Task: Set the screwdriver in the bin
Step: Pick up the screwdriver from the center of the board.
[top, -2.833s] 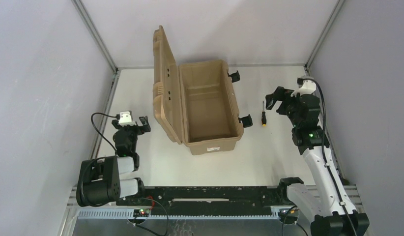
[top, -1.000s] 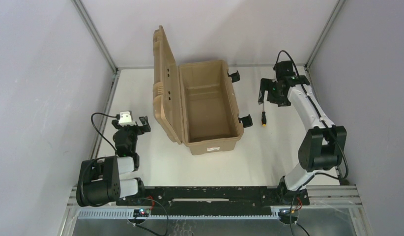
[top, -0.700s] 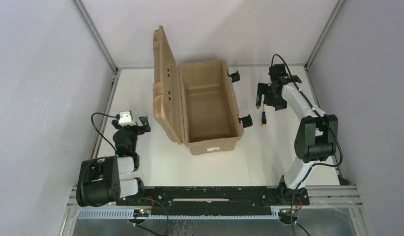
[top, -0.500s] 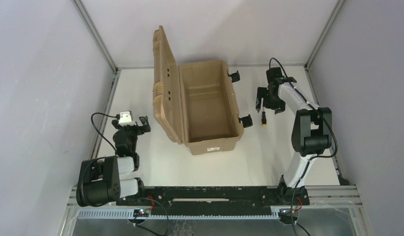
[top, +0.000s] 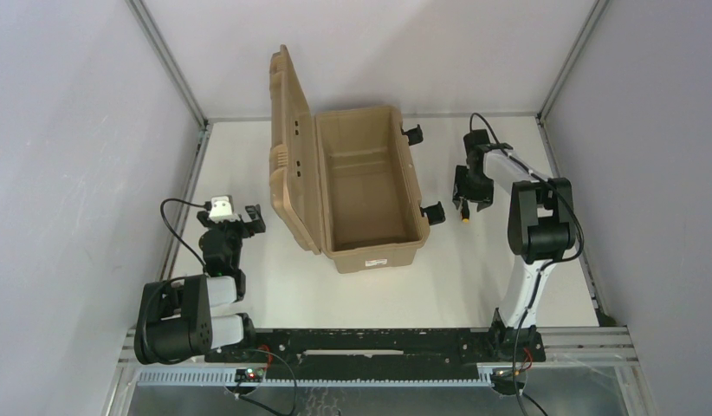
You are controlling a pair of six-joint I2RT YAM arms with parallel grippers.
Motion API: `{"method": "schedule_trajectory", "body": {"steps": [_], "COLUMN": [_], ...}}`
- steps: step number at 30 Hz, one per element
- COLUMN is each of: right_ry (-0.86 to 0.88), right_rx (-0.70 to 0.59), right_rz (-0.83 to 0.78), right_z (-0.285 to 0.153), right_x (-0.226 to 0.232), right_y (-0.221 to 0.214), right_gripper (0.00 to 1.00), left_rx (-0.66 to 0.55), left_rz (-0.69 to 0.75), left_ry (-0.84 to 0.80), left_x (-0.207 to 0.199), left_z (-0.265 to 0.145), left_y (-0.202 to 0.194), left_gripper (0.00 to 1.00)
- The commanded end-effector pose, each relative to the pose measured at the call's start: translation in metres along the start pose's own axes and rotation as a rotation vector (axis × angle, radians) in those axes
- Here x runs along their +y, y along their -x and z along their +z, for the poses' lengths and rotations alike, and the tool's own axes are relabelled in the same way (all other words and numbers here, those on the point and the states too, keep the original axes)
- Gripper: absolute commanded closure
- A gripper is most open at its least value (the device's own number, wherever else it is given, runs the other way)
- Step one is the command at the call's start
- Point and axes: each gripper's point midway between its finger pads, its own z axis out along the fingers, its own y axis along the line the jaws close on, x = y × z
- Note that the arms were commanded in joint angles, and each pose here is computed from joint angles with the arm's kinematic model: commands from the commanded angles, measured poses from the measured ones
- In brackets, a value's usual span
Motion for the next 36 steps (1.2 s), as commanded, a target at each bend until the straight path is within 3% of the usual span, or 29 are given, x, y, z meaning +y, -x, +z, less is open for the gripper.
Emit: {"method": "schedule_trajectory", "body": {"steps": [1, 12, 19, 36], "right_ry": [-0.008, -0.015, -0.005, 0.181], "right_rx": [0.003, 0.023, 0.023, -0.077], "right_rz": [0.032, 0.033, 0.031, 0.066], "right_z": [0.009, 0.018, 0.017, -0.035], "right_x": [-0.001, -0.003, -0.002, 0.008], "right_y": [0.0, -0.005, -0.005, 0.009], "right_gripper": [0.39, 0.57, 0.75, 0.89], "left_rx": [-0.088, -0.088, -0.088, -0.089], "left_rz": [0.007, 0.006, 0.007, 0.007], "left_ry": [-0.004, -0.005, -0.004, -0.003], "left_x": [-0.002, -0.002, -0.002, -0.001], "left_z": [0.009, 0.009, 0.009, 0.009], "left_y": [0.03, 0.03, 0.03, 0.03], "left_gripper": [0.0, 0.0, 0.0, 0.0]}}
